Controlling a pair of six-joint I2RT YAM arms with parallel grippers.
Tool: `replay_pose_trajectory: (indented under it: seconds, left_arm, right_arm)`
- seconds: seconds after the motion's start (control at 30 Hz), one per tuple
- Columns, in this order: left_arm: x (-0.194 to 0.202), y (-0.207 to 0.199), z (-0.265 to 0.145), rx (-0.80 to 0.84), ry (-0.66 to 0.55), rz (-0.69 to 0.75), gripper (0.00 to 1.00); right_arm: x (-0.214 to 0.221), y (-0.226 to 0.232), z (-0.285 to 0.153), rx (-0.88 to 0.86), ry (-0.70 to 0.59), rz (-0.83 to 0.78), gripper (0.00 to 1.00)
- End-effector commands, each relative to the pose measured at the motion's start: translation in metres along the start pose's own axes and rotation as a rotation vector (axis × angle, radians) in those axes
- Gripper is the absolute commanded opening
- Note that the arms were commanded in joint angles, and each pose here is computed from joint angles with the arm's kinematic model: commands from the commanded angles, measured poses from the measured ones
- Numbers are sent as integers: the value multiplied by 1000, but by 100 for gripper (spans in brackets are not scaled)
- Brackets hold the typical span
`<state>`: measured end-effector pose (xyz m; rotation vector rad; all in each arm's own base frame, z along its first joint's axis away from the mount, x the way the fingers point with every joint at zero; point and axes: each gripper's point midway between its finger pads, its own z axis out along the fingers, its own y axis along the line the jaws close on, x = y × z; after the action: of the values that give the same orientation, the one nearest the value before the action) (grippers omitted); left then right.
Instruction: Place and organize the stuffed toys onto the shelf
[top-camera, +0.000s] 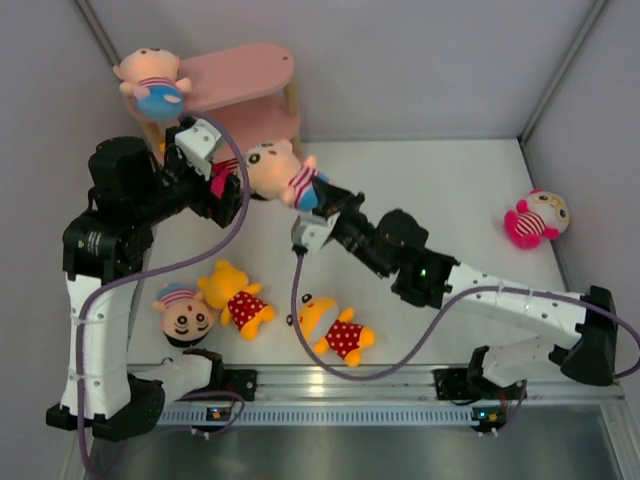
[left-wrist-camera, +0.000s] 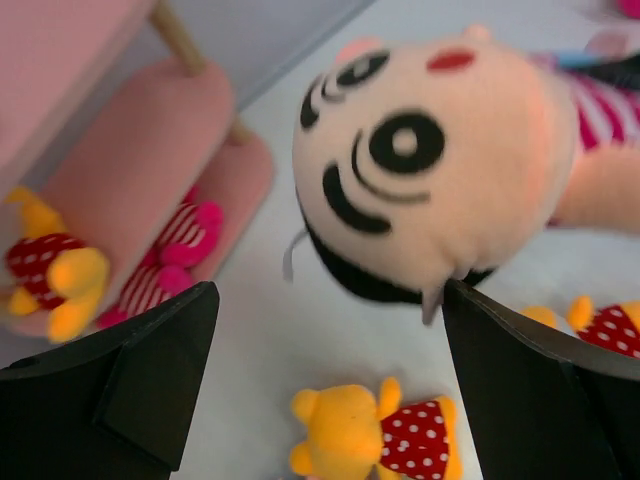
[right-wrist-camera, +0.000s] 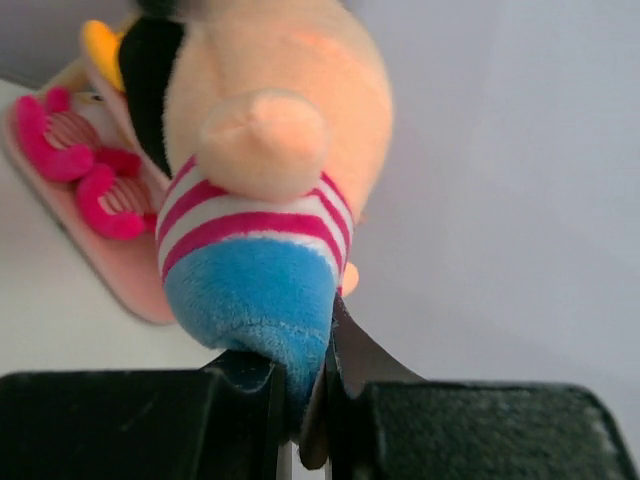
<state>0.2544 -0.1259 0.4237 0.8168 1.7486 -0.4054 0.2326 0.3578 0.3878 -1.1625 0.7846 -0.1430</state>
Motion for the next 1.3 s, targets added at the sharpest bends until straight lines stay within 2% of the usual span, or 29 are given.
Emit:
replay_pose_trajectory:
  seconds: [0.0,0.03,0.07,0.1,0.13,0.17,0.2,0.23,0.27,0.3,0.33,0.37,0.4,0.43,0.47,0.57,0.63,0.77,0.97,1.0,1.07,1.1,1.17,1.2,1.27]
  left_arm:
    - [-12,64,-46,-423,26,111,98]
    - [-1,82,-59,-549,83,113,98]
    - [2,83,-71,-586,95,146,98]
    - [8,86,-76,-615,117,155,98]
    - [19,89,-78,-639,154,161,98]
    - [21,88,-85,-656,154,170,98]
    - [24,88,-88,-664,165,184,98]
    - [32,90,-90,-685,191,187,98]
    - [34,89,-98,-702,191,193,98]
    - [35,89,-101,-715,198,204,98]
    - [43,89,-102,-722,221,202,98]
    - [47,89,-109,-746,225,205,98]
    - [52,88,-111,-750,238,206,98]
    - [67,86,-106,-737,273,202,98]
    - [72,80,-109,-727,263,205,98]
    - [109,70,-102,-683,330,220,98]
    - [134,68,-98,-670,398,227,98]
    - [141,66,-95,-645,418,254,98]
    - [102,69,-86,-591,342,309,95]
    - [74,71,-94,-609,276,325,95]
    - [42,75,-84,-576,216,329,92]
    - [2,75,-98,-599,112,347,92]
    - [-31,80,-81,-546,46,345,91]
    - [-63,80,-96,-577,-33,364,92]
    - [-81,87,-73,-523,-58,368,93]
  right_arm:
    - [-9,-69,32,48,-7,110,0]
    - [-12,-105,40,110,1,107,0]
    - [5,-81,62,31,74,78,0]
    - [9,-86,73,35,102,59,0]
    - [-1,-121,82,97,95,53,0]
    - [13,-100,107,63,137,24,0]
    - [18,-104,117,75,161,-11,0]
    - [12,-136,125,148,154,-20,0]
    - [30,-113,150,120,193,-53,0]
    - [36,-118,161,135,216,-109,0]
    - [31,-150,166,209,208,-133,1]
    - [53,-124,190,178,251,-204,2]
    - [60,-127,198,206,263,-225,3]
    - [59,-156,199,309,251,-232,5]
    - [77,-138,214,307,271,-258,8]
    - [97,-142,225,384,262,-302,13]
    - [107,-148,226,427,262,-304,12]
    - [122,-134,233,404,261,-281,9]
    - [122,-139,230,383,265,-333,7]
    - [127,-130,231,359,272,-340,7]
    - [118,-141,223,379,260,-333,6]
    - [117,-142,222,377,257,-333,6]
    - [113,-147,220,386,248,-339,6]
    - [110,-150,220,391,244,-343,7]
    - [107,-153,216,393,262,-379,7]
